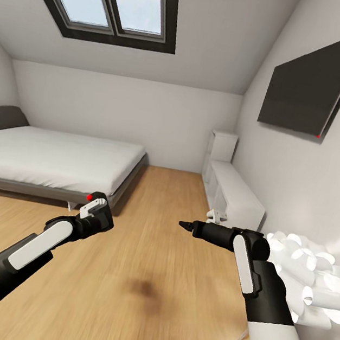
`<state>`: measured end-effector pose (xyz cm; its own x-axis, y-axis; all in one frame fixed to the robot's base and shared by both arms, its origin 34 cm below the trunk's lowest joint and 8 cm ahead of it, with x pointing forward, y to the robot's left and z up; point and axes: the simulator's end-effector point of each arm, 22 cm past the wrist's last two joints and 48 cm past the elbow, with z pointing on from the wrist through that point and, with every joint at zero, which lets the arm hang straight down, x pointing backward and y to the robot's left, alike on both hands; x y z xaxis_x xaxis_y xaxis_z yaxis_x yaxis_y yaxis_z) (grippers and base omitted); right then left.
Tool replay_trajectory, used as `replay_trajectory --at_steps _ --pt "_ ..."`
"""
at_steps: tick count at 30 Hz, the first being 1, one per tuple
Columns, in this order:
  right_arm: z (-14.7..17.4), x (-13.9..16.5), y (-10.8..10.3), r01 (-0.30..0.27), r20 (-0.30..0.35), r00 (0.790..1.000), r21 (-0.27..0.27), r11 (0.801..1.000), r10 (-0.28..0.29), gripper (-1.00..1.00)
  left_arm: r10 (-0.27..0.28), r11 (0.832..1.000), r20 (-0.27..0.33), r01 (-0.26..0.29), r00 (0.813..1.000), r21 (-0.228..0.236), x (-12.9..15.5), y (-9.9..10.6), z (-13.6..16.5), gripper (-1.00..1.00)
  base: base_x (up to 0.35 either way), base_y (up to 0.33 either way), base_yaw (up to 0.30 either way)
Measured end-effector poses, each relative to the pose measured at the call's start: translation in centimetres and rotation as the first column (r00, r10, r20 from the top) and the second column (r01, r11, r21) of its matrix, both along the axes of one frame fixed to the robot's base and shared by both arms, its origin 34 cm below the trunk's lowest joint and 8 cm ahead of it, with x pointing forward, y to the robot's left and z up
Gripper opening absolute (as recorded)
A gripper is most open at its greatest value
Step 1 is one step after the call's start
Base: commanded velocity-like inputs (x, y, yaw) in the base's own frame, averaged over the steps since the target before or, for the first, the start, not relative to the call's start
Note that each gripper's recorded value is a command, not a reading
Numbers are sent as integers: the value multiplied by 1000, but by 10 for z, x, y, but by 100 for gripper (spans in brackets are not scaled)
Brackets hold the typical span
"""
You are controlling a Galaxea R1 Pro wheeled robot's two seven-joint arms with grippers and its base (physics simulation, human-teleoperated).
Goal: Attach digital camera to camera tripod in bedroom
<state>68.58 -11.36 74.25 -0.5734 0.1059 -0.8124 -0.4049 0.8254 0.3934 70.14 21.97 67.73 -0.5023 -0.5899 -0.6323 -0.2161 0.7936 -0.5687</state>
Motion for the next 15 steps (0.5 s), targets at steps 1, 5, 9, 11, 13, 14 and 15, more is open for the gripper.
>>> replay_trajectory --at_steps 1,5,9,11,13,14,15 --pt "2 1 0 0 0 1000 0 1000 0 100 0 1000 -1 0 1000 0 1 0 2 -100 0 0 0" --pt "11 3 0 0 0 1000 1 1000 0 100 0 1000 -2 0 1000 -1 3 0 10 -100 0 0 0" --pt "20 5 0 -1 -1 1000 2 1000 1 100 1 1000 -2 -1 1000 -1 5 1 19 -100 0 0 0" --pt "24 6 0 0 -1 1000 2 1000 0 100 1 1000 -3 -1 1000 -2 6 1 23 -100 0 0 0" --pt "28 7 0 -1 -2 1000 3 1000 1 100 1 1000 -3 -1 1000 -2 7 2 28 -100 0 0 0" --pt "30 7 0 0 -2 1000 3 1000 1 100 1 1000 -3 -1 1000 -2 7 2 30 -100 0 0 0" --pt "33 8 0 -1 -2 1000 3 1000 1 100 1 1000 -3 -1 1000 -2 8 2 32 -100 0 0 0"
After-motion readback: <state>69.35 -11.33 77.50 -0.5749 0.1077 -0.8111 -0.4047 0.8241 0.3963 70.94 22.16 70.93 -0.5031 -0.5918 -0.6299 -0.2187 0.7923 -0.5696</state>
